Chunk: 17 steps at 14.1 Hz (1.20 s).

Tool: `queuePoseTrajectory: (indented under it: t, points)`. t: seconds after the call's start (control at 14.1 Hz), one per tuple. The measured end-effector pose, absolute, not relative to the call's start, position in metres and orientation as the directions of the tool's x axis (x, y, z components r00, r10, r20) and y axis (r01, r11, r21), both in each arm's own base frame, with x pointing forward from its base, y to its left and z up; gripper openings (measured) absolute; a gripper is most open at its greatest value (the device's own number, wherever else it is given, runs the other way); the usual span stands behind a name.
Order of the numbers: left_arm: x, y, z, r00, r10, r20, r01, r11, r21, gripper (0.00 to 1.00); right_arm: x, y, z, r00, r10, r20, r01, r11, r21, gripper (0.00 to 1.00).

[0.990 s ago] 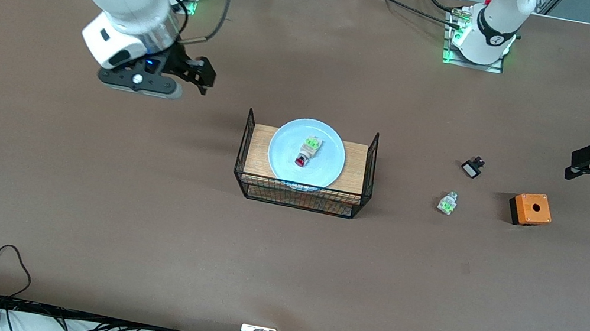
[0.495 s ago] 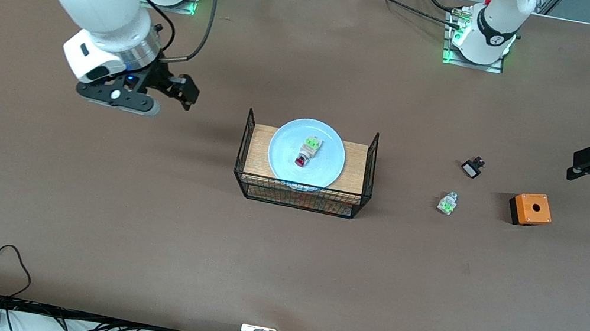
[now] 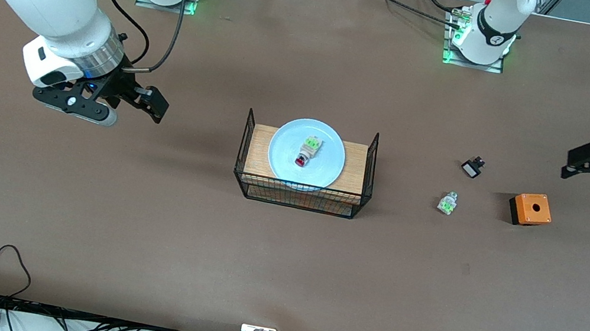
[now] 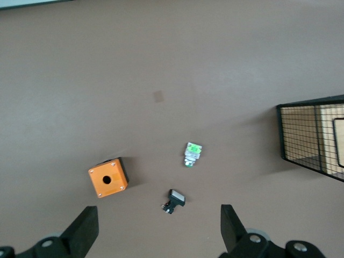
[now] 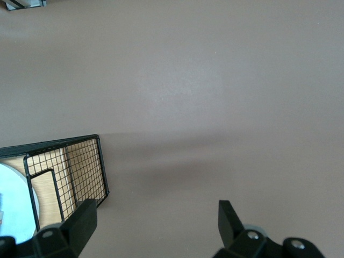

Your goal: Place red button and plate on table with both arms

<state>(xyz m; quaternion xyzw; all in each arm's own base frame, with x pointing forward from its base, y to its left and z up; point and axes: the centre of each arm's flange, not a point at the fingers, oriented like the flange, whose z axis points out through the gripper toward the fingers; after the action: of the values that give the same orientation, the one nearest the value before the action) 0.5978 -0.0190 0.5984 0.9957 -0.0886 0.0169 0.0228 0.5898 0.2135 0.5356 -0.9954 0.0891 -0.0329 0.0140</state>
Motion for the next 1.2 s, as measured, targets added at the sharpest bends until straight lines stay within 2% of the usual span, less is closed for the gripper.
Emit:
queuePoseTrajectory:
  t: [0.5,0.85,1.2]
  points:
    - [0.584,-0.126,0.599,0.935,-0.352,0.041,-0.354,-0.934,0.056,1.0,0.601,0.183,0.539,0.971,-0.229,0.07,-0.227,-0.973,-0.037,1.0]
    - [0.561,-0.206,0.599,0.876,-0.48,0.04,-0.482,-0.875,0.056,1.0,0.601,0.183,0.538,0.971,-0.229,0.068,-0.227,-0.973,-0.036,1.0]
    - [0.552,-0.263,0.567,0.829,-0.559,-0.011,-0.557,-0.827,0.073,1.0,0.601,0.182,0.538,0.971,-0.229,0.067,-0.227,-0.973,-0.036,1.0]
